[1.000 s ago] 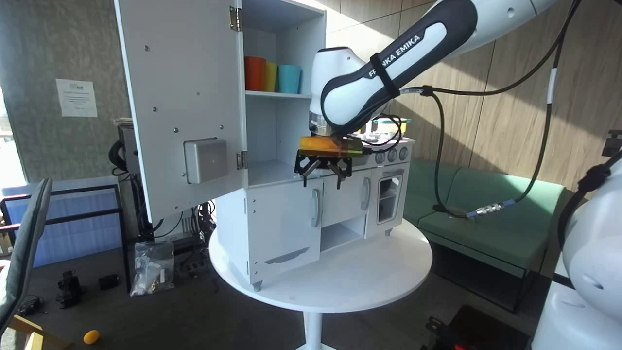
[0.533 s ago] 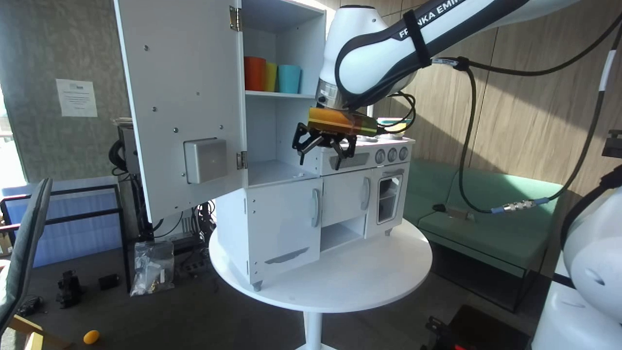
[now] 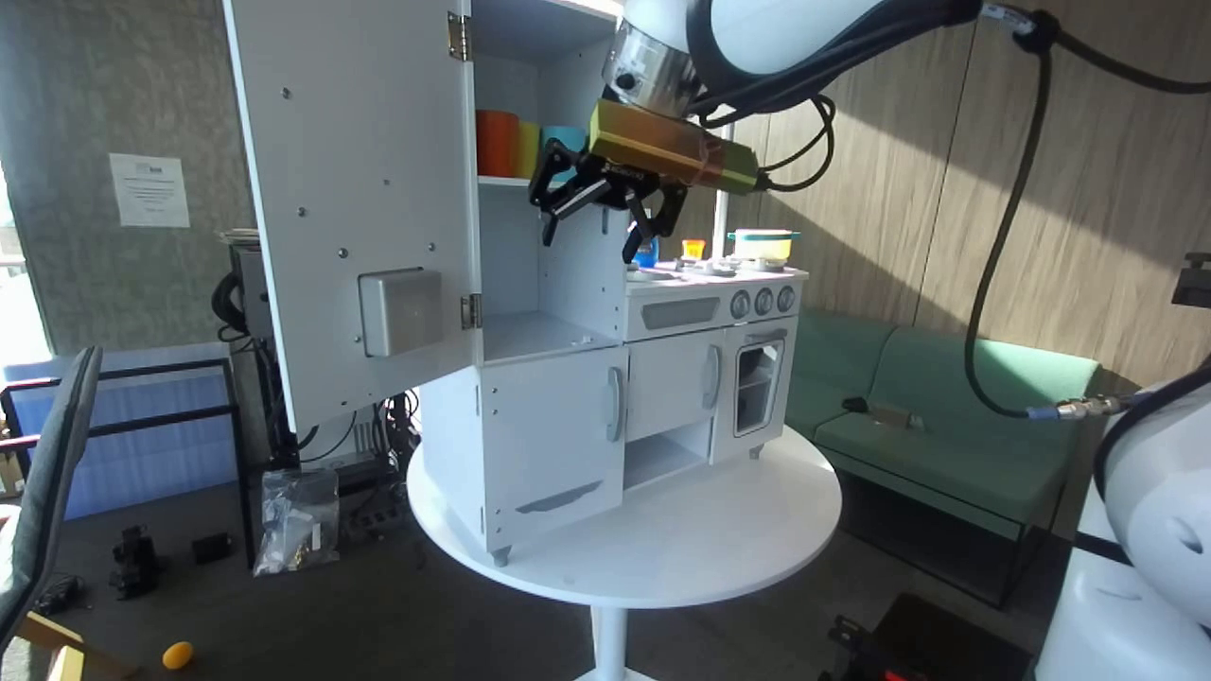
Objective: Close all the cabinet doors
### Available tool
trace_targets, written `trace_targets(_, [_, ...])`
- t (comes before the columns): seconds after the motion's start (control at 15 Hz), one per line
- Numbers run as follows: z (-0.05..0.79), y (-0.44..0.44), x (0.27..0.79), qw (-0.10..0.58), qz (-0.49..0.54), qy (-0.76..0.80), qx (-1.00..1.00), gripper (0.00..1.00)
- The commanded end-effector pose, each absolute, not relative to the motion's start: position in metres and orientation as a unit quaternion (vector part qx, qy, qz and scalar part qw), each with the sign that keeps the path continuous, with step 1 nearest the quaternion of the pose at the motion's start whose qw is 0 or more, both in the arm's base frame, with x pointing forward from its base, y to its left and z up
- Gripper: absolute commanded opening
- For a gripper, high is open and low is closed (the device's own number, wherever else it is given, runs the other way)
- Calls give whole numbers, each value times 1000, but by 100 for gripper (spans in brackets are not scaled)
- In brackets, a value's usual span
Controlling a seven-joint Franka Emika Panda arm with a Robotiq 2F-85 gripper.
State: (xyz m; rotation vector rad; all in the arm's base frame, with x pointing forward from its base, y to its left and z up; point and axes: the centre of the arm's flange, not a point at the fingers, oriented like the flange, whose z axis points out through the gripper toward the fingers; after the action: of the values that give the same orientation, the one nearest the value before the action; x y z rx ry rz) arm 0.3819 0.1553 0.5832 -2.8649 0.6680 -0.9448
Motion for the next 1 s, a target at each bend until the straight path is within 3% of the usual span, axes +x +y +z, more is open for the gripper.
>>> trace_targets(0.0, [626,191,344,57,-344,179,-920,100])
trace_targets(0.93, [630,307,329,21,-431,137,-892,100])
